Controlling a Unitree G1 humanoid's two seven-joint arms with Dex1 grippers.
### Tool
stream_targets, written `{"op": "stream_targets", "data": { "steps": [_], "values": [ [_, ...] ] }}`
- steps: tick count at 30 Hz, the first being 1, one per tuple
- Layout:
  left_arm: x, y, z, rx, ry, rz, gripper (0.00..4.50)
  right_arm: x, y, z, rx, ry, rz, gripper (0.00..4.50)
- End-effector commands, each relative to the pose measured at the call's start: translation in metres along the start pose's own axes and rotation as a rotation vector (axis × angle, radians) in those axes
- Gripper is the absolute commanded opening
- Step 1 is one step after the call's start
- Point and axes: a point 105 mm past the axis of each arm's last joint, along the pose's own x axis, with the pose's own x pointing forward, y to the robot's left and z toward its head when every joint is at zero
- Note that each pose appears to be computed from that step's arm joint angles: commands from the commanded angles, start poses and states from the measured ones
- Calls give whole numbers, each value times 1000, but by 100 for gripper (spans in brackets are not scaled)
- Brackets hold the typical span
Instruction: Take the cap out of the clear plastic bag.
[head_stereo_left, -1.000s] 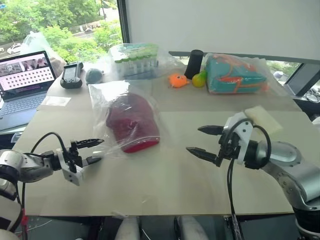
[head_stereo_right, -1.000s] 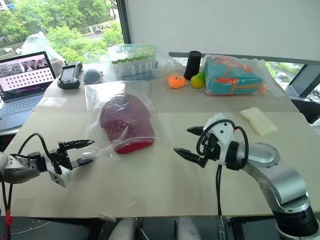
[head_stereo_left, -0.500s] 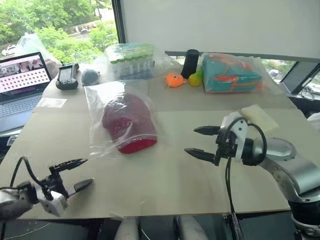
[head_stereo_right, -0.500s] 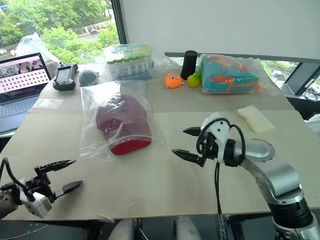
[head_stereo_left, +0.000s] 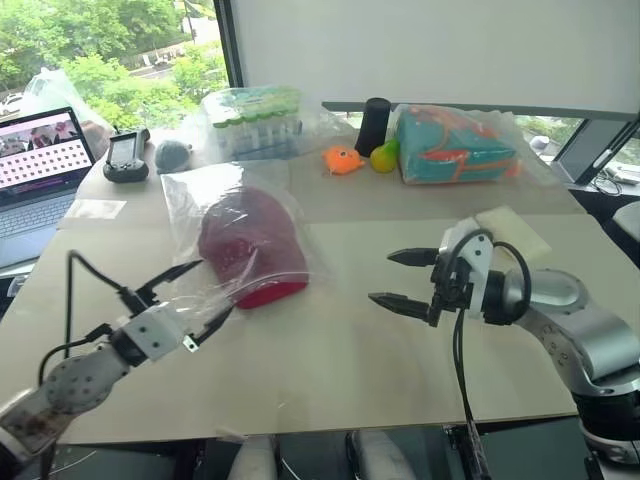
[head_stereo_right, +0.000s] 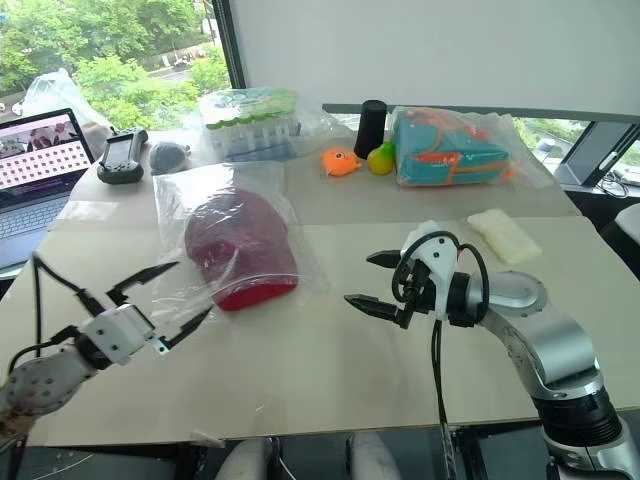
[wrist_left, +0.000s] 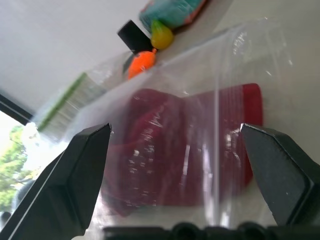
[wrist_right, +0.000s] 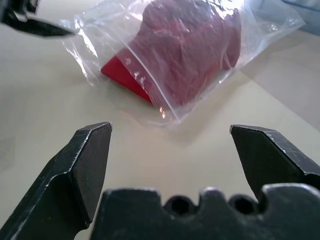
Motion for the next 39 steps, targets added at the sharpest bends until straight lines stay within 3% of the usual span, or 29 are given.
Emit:
{"op": "stream_targets", "data": {
  "steps": [1, 5, 11, 15, 23, 34, 39],
  "values": [
    [18, 1, 6, 0, -18, -35, 447, -1, 1, 15, -45, -38, -12, 450],
    [38, 12, 13, -25, -63, 18, 447, 0, 1, 17, -42, -48, -41, 450],
    [41, 28, 9, 2, -65, 36, 447, 2, 3, 17, -33, -53, -60, 450],
    [45, 41, 8, -8, -71, 52, 342, 2, 4, 18, -32, -56, -69, 450],
    [56, 35, 8, -52, -59, -9, 31, 1, 3, 18, -37, -55, -78, 450],
    [68, 36, 17, -78, -58, -36, 14, 5, 7, 22, -48, -67, -67, 450],
    [77, 45, 30, -164, -45, -71, 14, 3, 24, 48, 5, -165, 41, 450]
  ]
}}
